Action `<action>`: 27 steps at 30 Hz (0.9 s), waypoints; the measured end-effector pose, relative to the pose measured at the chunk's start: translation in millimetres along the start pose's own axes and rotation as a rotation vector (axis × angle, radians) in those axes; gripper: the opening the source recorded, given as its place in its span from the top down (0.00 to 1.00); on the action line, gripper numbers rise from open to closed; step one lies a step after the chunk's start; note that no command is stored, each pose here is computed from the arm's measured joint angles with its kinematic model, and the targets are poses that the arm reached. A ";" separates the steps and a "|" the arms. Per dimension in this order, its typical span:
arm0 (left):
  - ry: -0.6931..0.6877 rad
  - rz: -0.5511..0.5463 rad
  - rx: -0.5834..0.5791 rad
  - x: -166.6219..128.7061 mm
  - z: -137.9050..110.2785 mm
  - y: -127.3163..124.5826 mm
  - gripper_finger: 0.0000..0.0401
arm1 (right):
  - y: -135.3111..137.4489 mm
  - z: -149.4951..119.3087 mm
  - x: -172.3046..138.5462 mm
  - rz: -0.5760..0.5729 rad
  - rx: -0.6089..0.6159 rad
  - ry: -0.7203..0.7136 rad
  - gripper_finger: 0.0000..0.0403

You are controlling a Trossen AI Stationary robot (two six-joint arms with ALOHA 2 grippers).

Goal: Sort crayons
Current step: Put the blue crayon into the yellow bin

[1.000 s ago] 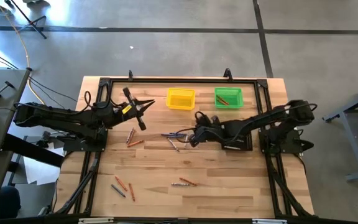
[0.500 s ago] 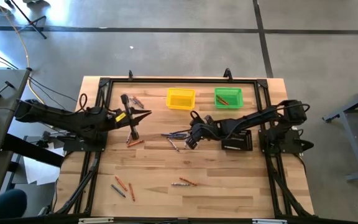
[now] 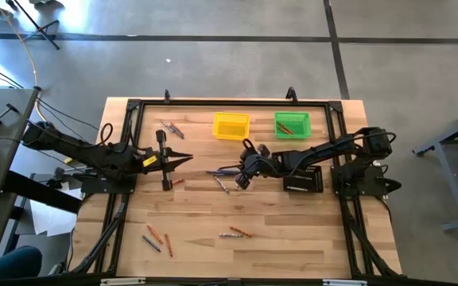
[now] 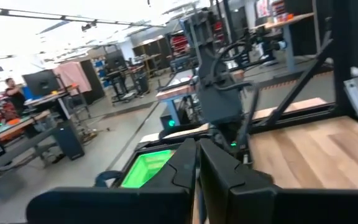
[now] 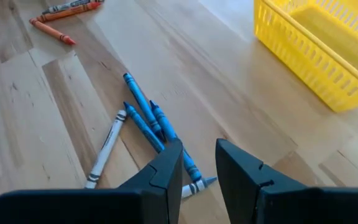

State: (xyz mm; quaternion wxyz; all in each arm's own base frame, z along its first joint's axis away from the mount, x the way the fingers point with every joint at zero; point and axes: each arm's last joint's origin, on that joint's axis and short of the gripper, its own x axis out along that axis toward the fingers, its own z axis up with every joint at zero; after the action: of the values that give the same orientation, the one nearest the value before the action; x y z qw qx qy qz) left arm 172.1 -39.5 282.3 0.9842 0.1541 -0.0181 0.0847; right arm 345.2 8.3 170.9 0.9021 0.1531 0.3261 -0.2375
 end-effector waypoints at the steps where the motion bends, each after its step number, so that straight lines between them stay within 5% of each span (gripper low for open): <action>1: -0.003 -0.009 -0.008 -0.6 0.5 -1.5 0.98 | 0.5 -0.5 2.2 0.000 0.002 -0.006 0.78; 9: -0.030 -0.068 -0.029 -5.4 4.6 -11.1 0.98 | 2.2 -3.0 26.1 0.061 -0.048 -0.053 0.78; 18: -0.062 -0.106 -0.033 -9.2 9.0 -17.2 0.98 | -13.0 11.7 33.7 0.287 0.101 0.006 0.78; 27: -0.094 -0.112 -0.028 -10.8 12.7 -18.6 0.98 | -19.2 18.7 33.2 0.152 -0.030 0.136 0.78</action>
State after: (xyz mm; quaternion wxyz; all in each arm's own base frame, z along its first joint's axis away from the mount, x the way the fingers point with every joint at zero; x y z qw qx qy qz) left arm 164.5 -62.5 288.1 0.9876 0.1448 -0.0567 0.0218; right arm 367.1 -26.8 160.4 0.8955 0.1798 0.3774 -0.1525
